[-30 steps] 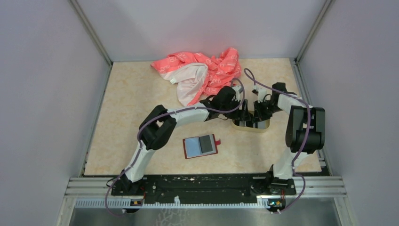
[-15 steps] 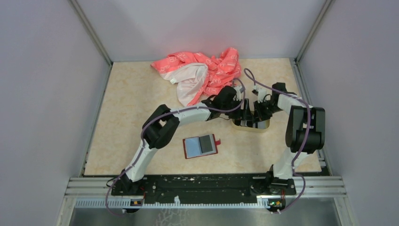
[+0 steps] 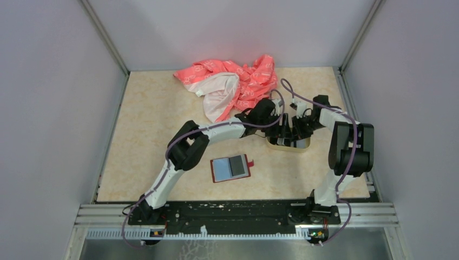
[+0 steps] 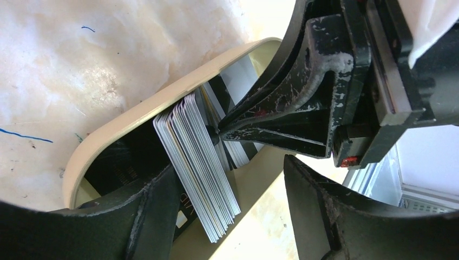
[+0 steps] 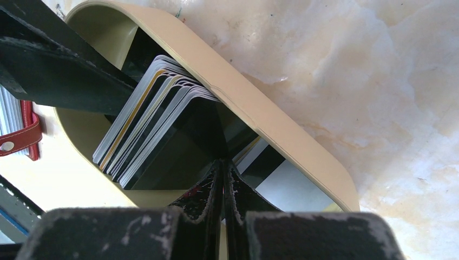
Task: Put the credit cards into the card holder
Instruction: Pick up the credit card from the storage box.
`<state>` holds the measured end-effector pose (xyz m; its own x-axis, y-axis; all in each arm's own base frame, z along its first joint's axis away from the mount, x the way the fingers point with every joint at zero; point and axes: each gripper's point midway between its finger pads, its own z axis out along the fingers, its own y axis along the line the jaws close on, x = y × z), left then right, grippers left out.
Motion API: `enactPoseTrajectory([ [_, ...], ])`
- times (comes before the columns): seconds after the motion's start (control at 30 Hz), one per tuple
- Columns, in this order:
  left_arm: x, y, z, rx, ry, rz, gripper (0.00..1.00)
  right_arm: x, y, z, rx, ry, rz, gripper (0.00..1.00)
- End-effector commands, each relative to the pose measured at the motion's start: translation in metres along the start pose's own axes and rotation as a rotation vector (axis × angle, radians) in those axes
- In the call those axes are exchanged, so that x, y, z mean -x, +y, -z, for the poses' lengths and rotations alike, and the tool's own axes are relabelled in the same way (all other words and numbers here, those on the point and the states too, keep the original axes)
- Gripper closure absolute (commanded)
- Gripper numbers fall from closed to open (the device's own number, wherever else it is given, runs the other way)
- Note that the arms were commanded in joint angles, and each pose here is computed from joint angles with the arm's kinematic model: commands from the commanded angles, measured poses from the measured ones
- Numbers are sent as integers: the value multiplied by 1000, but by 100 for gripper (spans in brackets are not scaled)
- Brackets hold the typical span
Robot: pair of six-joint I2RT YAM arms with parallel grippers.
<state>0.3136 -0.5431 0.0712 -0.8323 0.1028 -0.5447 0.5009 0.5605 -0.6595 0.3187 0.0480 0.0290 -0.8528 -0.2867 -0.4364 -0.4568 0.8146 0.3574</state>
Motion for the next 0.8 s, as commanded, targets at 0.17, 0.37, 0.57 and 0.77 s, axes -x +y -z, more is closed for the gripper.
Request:
enactPoseTrajectory([
  [0.17, -13, 10, 3, 37, 33, -6, 33, 14, 6, 2, 26, -34, 19, 98],
  [0.37, 0, 0, 19, -9, 3, 9, 38, 14, 6, 3, 21, -35, 20, 98],
  [0.57, 7, -4, 27, -32, -20, 14, 42, 13, 5, 3, 18, -33, 20, 98],
  [0.77, 12, -1, 34, -31, -35, 18, 49, 14, 5, 3, 18, -33, 20, 98],
])
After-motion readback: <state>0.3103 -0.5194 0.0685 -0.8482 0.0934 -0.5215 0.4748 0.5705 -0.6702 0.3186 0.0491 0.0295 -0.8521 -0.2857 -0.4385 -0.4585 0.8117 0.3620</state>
